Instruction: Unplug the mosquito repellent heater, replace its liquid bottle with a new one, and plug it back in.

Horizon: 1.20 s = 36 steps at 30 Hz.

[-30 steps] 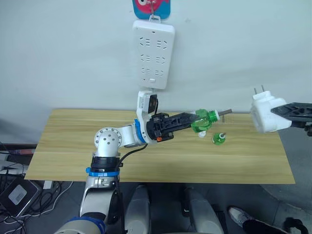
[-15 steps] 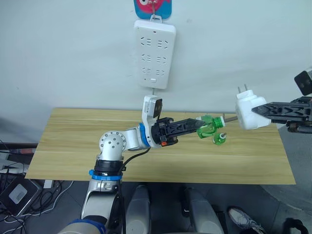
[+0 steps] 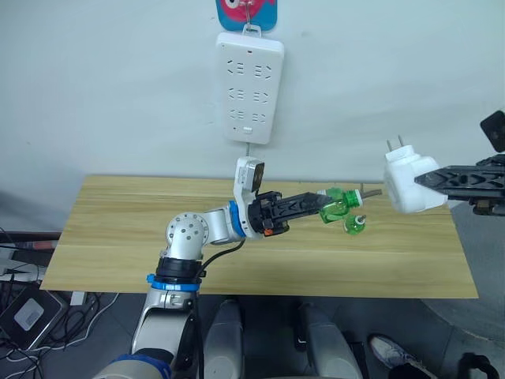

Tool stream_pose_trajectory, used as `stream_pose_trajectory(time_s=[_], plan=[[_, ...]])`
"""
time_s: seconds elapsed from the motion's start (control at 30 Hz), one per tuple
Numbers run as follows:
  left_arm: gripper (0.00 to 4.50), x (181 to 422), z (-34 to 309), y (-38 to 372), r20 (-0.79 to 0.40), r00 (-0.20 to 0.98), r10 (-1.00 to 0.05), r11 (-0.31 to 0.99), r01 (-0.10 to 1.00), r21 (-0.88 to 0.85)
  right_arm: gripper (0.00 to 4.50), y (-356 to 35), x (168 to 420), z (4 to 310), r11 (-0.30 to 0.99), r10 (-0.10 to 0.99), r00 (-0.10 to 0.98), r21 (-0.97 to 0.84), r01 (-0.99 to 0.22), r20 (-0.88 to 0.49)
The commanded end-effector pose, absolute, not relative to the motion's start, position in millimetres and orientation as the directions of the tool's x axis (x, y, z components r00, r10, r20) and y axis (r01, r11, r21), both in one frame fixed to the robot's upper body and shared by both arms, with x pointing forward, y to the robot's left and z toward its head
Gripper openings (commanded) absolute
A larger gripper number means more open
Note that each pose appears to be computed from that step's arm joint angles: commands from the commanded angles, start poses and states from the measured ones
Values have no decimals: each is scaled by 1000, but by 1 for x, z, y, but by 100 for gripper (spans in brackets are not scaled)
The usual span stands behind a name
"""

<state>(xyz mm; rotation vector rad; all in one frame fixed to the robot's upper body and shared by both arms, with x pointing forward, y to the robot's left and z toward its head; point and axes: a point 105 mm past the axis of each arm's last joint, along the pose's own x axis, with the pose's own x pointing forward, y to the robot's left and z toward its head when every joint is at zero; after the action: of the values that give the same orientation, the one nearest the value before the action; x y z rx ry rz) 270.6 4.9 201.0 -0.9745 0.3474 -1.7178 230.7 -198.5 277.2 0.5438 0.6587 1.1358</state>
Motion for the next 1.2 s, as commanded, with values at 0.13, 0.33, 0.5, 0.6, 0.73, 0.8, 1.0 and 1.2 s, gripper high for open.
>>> stream_pose_trajectory(time_s=[0.13,0.33,0.5,0.6,0.73,0.8,1.0,1.2], plan=[[226,262,213,-2,468,-155,-870,-442,665,-601,298,-193,231,285,319,945,277,662,-678,-172],[226,261,213,-3,466,-154,-871,-439,668,-601,298,-193,233,285,323,944,284,658,-681,-169],[226,264,212,-6,466,-139,-874,-428,675,-601,298,-189,232,284,312,948,268,653,-690,-170],[226,263,211,-7,463,-143,-875,-427,678,-598,298,-188,232,284,313,948,271,651,-692,-167],[226,261,210,-9,462,-152,-874,-432,678,-595,298,-188,234,285,311,948,273,647,-696,-162],[226,261,210,-9,463,-153,-873,-434,676,-595,298,-187,234,286,310,948,274,645,-698,-159],[226,261,211,-9,462,-159,-873,-437,676,-593,298,-186,237,286,308,948,280,640,-703,-149],[226,261,210,-9,453,-163,-876,-433,679,-593,298,-185,238,287,305,949,282,639,-706,-142]])
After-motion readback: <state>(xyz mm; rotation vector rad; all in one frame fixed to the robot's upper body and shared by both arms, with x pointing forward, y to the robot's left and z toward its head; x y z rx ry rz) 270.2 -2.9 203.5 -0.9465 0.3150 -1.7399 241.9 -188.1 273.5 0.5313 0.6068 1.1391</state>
